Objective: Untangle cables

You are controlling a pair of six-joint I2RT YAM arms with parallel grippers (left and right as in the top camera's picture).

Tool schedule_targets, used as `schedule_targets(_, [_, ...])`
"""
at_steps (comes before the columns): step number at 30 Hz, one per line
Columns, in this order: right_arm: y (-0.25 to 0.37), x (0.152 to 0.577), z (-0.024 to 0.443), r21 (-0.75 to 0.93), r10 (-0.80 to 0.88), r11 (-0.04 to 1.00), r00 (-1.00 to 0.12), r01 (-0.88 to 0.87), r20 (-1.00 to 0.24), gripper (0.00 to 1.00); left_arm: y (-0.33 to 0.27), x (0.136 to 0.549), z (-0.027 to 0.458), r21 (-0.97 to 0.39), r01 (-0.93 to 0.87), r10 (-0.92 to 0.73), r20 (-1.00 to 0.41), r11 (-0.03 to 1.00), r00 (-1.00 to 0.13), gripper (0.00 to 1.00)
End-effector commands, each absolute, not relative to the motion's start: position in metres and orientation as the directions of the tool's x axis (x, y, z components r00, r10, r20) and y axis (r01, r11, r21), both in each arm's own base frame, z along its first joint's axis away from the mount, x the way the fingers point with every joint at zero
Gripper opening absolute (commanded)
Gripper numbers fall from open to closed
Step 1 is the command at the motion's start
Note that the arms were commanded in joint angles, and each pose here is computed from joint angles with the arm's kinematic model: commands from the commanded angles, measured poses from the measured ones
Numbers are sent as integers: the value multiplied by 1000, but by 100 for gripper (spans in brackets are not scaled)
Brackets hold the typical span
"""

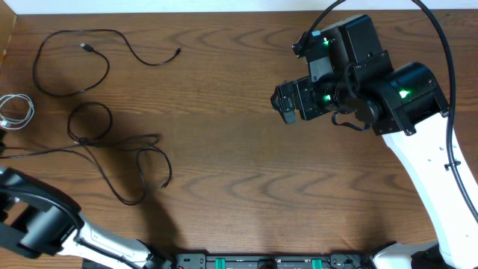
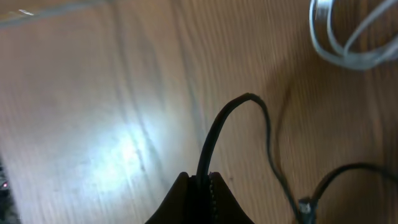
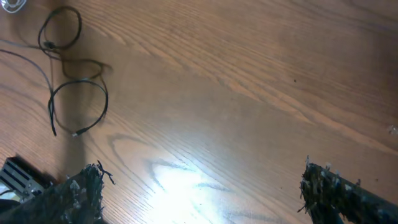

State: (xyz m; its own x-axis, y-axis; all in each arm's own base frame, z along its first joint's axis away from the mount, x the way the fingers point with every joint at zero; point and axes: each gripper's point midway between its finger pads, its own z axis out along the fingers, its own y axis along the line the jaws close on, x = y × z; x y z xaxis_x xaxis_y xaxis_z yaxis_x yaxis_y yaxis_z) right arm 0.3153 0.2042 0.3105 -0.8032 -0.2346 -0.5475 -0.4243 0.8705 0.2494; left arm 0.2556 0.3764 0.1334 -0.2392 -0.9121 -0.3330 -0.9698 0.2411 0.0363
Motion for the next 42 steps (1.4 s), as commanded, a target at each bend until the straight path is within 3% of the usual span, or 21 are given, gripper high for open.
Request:
schedule_targets(1, [203, 318, 309, 243, -237, 873, -802, -424, -548, 99, 366, 262, 112, 15, -954, -921, -256, 298, -292, 7])
schedule_targets(6, [202, 317, 308, 242, -239, 873, -805, -422, -543, 99, 379, 237, 106, 169, -952, -916, -272, 255, -294, 8])
schedule_targets(11, [203, 318, 309, 242, -238, 872, -802, -424, -548, 99, 384, 228, 98, 185, -954, -925, -258, 237, -280, 12])
schedule_targets(12, [203, 319, 309, 242, -237, 872, -801, -425, -549, 99, 385, 226, 97, 186, -954, -926, -256, 233, -276, 27])
schedule_targets(13, [204, 319, 309, 242, -237, 872, -800, -425, -551, 99, 386, 225, 97, 186, -955, -927, -256, 231, -274, 51])
schedule_targets(14, [204, 319, 309, 242, -237, 872, -800, -425, -551, 99, 387, 224, 97, 186, -956, -928, -258, 227, -270, 67])
schedule_targets(16, [203, 319, 309, 243, -237, 872, -801, -425, -549, 99, 388, 220, 99, 185, -958, -930, -259, 218, -262, 88])
schedule_targets(17, [203, 318, 309, 243, -238, 872, -802, -424, -547, 99, 389, 218, 101, 184, -959, -930, -262, 215, -259, 91])
schedule_targets(25, [203, 317, 306, 242, -242, 874, -809, -422, -535, 99, 386, 219, 150, 123, -968, -903, -352, 217, -247, 93])
schedule_targets(30, [202, 315, 302, 244, -247, 875, -818, -419, -519, 99, 347, 263, 191, -213, -922, -909, -340, 325, -242, 93])
schedule_targets(32, [203, 316, 298, 244, -250, 876, -825, -416, -507, 99, 317, 286, 208, -397, -842, -922, -278, 365, -268, 93])
schedule_targets(35, [204, 315, 290, 249, -257, 876, -836, -413, -485, 99, 277, 298, 215, -533, -772, -936, -149, 347, -318, 93])
schedule_targets(42, [205, 317, 277, 246, -266, 881, -855, -403, -446, 99, 196, 278, 167, -385, -855, -893, 141, 348, -427, 92])
